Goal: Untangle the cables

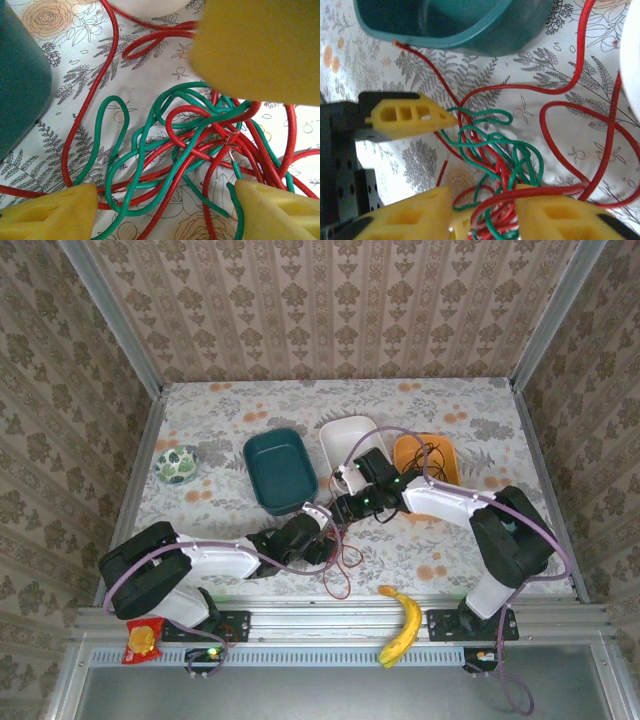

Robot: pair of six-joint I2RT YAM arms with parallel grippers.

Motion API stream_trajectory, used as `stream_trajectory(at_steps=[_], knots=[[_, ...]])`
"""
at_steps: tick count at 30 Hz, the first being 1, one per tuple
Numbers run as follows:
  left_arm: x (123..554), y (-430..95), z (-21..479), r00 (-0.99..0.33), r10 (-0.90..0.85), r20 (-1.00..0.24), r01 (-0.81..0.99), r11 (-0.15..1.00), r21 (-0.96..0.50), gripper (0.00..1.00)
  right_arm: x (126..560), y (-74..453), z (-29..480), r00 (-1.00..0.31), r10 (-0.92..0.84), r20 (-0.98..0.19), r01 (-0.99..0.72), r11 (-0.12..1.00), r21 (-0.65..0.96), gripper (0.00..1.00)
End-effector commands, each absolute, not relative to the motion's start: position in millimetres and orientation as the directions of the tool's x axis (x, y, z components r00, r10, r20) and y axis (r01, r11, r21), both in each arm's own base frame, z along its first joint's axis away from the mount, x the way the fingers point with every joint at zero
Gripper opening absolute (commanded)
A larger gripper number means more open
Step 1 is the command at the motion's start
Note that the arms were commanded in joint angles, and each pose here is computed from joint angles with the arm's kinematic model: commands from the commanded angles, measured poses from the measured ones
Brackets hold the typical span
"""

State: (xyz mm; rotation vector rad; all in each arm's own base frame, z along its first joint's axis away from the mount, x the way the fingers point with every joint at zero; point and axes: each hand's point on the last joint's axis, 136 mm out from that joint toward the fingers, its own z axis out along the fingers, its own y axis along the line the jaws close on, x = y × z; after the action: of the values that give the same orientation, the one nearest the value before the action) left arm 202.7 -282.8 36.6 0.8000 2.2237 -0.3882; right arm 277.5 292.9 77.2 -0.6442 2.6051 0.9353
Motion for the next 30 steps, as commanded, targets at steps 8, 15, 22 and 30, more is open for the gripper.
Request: stream_trajectory(at_steps=[8, 15, 22, 30], knots=[[200.3, -262.6, 8.8, -0.595, 0.441, -0.672, 0.597, 0.802, -0.003, 0.72, 296.9, 286.7, 154.0, -0.817, -0.146, -0.557, -0.512, 0.628, 0.586, 0.0], [195.9, -256.2, -13.5, -0.623, 0.45, -0.64, 0.586, 0.81, -0.001, 0.7, 308.9, 252.2, 251.1, -0.729, 0.02, -0.684, -0.553, 0.571, 0.607, 0.0], [191.4, -248.3, -25.5, -0.645, 0.448, -0.619, 0.572, 0.82, -0.003, 0.69, 320.5, 211.9, 331.1, -0.57, 0.142, -0.809, -0.585, 0.621, 0.521, 0.0], [188.2, -245.7, -32.2, -0.656, 0.454, -0.604, 0.57, 0.822, -0.001, 0.7, 317.5, 173.7, 433.6, -0.248, 0.244, -0.937, -0.603, 0.718, 0.347, 0.0]])
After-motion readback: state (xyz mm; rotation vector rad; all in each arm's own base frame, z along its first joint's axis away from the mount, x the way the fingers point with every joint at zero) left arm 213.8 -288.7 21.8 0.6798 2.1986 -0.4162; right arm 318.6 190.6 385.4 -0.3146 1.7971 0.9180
